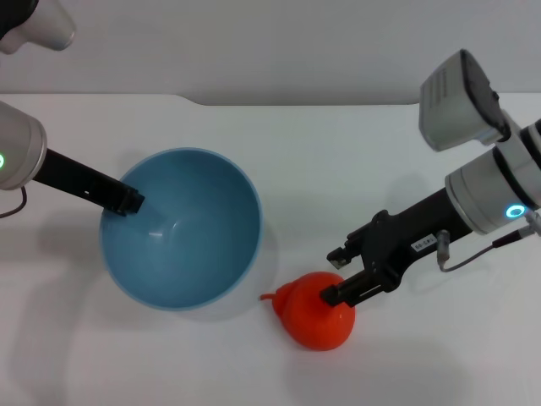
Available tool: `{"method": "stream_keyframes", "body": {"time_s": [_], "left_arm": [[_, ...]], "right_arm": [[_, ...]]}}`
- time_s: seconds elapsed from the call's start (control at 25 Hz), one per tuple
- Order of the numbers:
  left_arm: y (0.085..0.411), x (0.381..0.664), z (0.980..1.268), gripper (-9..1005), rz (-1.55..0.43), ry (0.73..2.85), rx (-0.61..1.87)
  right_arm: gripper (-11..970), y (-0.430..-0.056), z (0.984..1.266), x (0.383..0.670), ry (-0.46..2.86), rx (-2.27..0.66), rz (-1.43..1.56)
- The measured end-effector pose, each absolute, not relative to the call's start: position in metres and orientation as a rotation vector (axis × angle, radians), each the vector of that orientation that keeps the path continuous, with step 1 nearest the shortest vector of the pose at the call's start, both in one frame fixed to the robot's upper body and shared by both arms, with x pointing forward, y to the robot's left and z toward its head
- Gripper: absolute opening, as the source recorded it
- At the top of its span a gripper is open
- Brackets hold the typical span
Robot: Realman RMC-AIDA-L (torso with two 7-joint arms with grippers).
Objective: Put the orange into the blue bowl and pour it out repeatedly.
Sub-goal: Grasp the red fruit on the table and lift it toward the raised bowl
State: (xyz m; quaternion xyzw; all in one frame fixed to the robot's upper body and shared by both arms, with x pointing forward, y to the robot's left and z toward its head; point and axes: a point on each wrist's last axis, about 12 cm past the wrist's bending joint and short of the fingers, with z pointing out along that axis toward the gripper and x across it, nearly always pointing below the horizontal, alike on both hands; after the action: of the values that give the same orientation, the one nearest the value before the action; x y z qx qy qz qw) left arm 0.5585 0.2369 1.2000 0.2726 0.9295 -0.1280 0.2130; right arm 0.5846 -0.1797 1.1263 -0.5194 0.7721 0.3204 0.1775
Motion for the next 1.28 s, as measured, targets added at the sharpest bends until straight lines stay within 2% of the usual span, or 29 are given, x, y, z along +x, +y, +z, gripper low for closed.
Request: {"method": "stream_keyframes", "body": {"time_s": [0.44, 0.72, 0.92, 1.12, 1.28], "left_arm": [[0.236, 0.558, 1.198, 0, -0.346, 2.589, 0.763], [0.234, 0.560, 1.198, -1, -0.349, 2.591, 0.772], [0.230, 0.561, 1.195, -1, -0.352, 2.590, 0.785], [0.219, 0.565, 1.184, 0, -0.378, 2.618, 0.832], [0.203, 0.571, 1.175, 0, -0.388, 2.635, 0.897]], "right_arm": [[626, -0.174, 1.088, 0.580, 2.293, -1.396, 0.870], [610, -0.178, 1.087, 0.580, 2.291, -1.368, 0.858], [404, -0.195, 1.094, 0.577, 2.259, -1.267, 0.888], [168, -0.229, 1.105, 0.570, 2.225, -1.115, 0.901], [94, -0.254, 1.119, 0.562, 2.187, -1.043, 0.882]]}}
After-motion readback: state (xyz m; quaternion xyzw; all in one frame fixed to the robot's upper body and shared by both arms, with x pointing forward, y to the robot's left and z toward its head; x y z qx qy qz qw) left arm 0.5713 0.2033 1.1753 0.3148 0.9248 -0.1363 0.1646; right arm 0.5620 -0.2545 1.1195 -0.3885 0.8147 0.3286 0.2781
